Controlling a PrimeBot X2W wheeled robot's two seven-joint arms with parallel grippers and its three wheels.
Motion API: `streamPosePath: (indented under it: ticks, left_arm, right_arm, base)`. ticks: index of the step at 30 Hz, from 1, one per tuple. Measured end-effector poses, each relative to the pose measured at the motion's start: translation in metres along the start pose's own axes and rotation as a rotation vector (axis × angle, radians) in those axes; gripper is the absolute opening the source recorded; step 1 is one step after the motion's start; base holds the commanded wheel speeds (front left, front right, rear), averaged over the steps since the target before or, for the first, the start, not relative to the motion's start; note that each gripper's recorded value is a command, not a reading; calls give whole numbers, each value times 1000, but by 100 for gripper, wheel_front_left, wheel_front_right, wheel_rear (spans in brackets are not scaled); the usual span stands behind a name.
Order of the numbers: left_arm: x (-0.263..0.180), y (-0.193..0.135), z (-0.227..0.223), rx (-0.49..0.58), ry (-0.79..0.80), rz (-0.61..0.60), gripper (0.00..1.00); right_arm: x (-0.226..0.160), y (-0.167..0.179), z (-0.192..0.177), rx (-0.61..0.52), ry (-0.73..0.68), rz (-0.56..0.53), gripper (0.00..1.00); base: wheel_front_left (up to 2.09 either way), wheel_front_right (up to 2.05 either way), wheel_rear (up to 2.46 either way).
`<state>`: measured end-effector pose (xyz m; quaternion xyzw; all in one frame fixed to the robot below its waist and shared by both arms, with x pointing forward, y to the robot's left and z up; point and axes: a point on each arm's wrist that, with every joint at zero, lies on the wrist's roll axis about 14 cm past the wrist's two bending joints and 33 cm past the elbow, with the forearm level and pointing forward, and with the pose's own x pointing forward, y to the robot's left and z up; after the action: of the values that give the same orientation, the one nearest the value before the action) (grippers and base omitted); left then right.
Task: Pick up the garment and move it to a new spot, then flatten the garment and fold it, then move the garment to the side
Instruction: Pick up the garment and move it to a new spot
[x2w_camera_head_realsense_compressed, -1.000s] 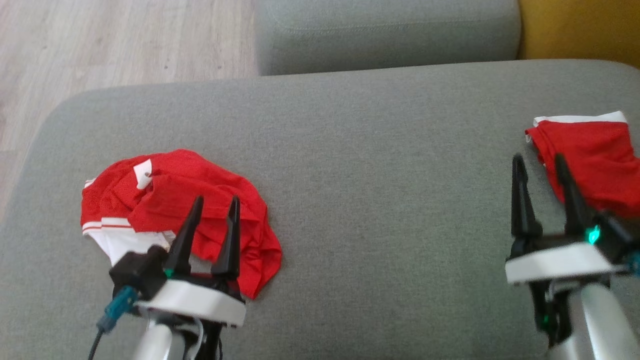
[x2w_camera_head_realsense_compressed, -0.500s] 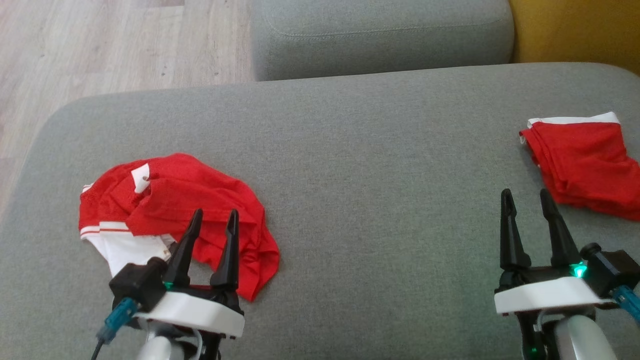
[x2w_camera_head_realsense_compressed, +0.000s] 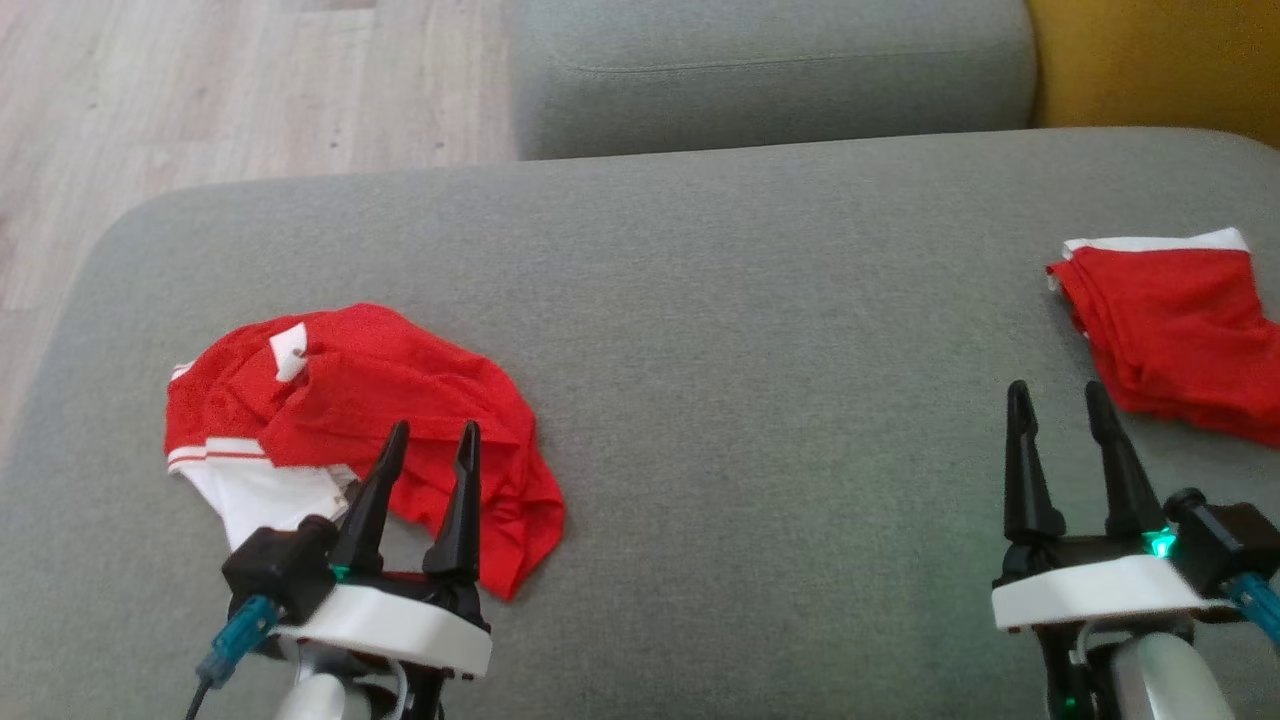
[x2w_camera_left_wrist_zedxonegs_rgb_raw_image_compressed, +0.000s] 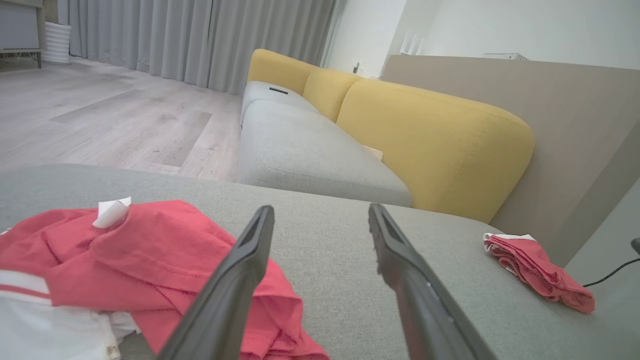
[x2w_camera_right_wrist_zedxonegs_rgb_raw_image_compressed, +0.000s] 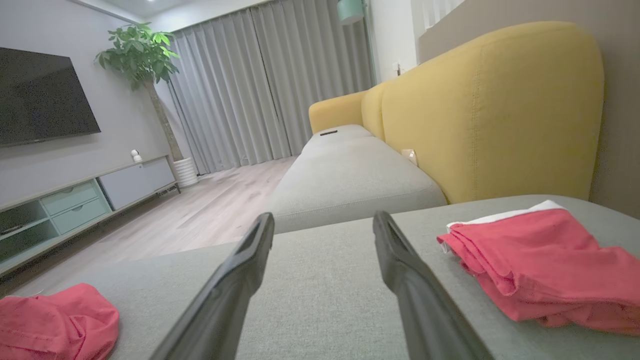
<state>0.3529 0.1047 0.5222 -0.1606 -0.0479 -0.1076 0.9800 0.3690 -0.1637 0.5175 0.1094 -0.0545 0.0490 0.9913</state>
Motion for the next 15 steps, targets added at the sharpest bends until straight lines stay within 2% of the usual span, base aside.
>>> streamPosePath:
  ticks: [8,15]
  left_arm:
    - [-12,18,6,9,-18,66,100]
    - [-34,49,18,29,-51,181,100]
  right_arm:
    - [9,30,-17,12,48,89,100]
    - [18,74,-33,44,98,219,100]
  base:
    - [0,0,0]
    - [0,0,0]
